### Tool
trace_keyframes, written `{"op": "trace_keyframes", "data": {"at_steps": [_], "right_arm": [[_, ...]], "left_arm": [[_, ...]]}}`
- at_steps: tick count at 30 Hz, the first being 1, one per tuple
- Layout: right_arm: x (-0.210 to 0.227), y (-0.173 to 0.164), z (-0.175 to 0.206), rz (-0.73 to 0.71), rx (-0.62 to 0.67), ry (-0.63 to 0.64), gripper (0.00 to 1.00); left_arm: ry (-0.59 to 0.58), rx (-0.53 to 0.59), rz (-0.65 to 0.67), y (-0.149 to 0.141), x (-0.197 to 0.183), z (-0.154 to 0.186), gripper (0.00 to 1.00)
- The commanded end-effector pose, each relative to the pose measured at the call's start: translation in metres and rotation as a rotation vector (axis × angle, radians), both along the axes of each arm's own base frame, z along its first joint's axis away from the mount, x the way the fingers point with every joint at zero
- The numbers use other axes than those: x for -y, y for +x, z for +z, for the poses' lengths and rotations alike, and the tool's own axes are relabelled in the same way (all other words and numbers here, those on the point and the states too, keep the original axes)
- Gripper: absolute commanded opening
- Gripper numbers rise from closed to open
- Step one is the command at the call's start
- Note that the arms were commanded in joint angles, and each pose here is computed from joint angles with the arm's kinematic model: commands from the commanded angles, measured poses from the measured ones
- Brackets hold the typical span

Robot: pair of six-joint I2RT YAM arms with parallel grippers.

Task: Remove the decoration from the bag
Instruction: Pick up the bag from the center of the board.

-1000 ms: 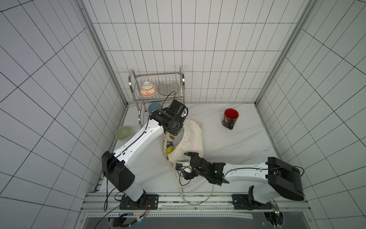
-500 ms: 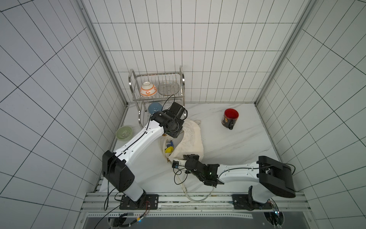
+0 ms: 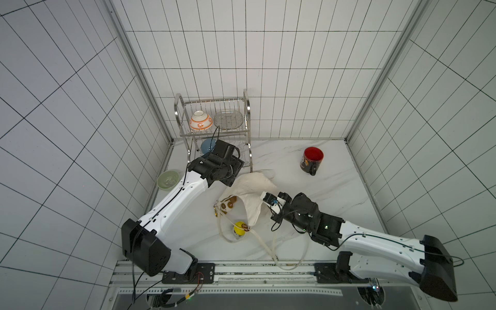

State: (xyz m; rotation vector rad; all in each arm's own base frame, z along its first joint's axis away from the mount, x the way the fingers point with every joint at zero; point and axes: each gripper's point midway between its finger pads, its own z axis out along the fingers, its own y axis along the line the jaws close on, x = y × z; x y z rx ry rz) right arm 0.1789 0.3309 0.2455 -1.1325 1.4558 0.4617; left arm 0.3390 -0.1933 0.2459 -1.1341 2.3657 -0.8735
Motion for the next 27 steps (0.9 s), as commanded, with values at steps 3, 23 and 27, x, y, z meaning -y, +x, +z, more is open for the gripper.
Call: {"op": "trace_keyframes", "data": {"at_steps": [3, 23, 27], "right_arm": [[0.005, 0.007, 0.027, 0.01, -0.206, 0.147, 0.0], [0.015, 0.053, 0.058, -0.118, -0.541, 0.362, 0.0], [0.016, 0.056, 0.058, -0.132, -0.568, 0.369, 0.0]], "left_arm": [[-0.004, 0.284, -0.229, 0.005, 0.014, 0.047, 0.9], [0.604, 1.027, -1.368, -0.149, 0.054, -0.002, 0.83], [0.642, 1.06, -1.426, -0.155, 0.081, -0.024, 0.84]]}}
